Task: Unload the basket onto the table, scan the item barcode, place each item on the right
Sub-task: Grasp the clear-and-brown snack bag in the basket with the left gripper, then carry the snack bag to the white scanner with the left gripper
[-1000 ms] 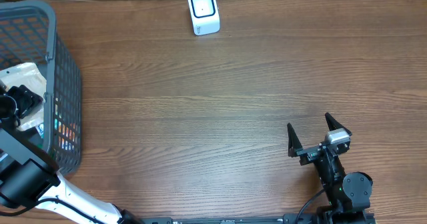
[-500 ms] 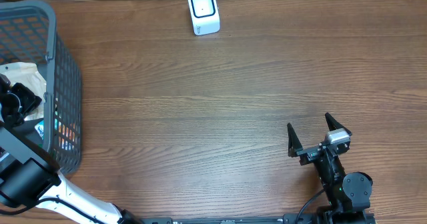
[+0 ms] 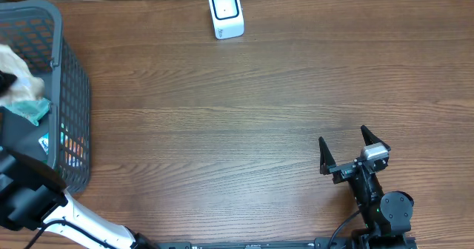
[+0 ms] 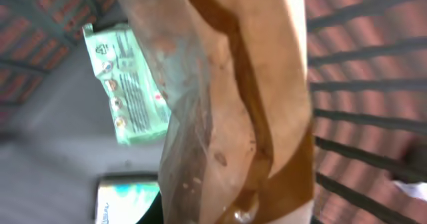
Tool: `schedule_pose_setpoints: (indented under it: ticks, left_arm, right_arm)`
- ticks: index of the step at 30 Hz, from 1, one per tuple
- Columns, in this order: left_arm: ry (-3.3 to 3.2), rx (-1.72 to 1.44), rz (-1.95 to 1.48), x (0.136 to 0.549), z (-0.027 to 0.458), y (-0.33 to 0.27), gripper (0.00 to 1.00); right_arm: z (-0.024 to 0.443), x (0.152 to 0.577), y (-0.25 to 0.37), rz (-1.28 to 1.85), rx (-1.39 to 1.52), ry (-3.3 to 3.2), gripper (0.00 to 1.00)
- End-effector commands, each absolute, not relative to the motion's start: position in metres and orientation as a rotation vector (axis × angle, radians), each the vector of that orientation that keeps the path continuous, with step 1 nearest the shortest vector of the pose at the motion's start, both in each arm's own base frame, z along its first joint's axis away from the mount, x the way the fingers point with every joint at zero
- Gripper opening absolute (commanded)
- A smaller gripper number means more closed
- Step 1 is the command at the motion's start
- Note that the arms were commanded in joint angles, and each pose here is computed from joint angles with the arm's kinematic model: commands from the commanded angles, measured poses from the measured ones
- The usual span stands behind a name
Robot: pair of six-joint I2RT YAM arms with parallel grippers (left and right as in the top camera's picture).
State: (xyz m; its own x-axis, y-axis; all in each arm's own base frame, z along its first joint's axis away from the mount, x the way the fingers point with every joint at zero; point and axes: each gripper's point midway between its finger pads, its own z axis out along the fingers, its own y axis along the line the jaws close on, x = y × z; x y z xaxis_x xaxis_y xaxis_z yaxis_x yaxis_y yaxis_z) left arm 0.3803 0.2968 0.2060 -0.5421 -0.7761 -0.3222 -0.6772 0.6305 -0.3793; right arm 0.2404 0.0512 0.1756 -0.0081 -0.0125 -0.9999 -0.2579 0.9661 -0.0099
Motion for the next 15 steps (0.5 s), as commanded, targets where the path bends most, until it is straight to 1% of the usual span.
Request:
schedule_pose_setpoints:
  ticks: [1, 6, 11, 13, 15]
  left_arm:
    - [2.270, -1.060, -0.282, 0.381, 0.288, 0.283, 0.04]
    - [2.155, -0.923, -0.242, 0.367, 0.374, 0.253, 0.04]
    - [1.993, -0.690, -0.135, 0.347, 0.470, 0.192, 0.04]
    - [1.953, -0.608, -0.077, 0.339, 0.496, 0.159, 0.04]
    - [1.936, -0.547, -0.004, 0.332, 0.511, 0.128, 0.04]
  right_arm:
    - [0.173, 0.241, 0.048, 0.186, -0.197, 1.570, 1.00]
    - [0.173, 0.241, 0.048, 0.186, -0.197, 1.570, 1.00]
    - [0.173, 0.241, 0.048, 0.186, -0.197, 1.570, 1.00]
    - [0.173, 0.241, 0.048, 0.186, -0.197, 1.570, 1.00]
    - [0.173, 0.241, 0.048, 0.186, -0.197, 1.570, 1.00]
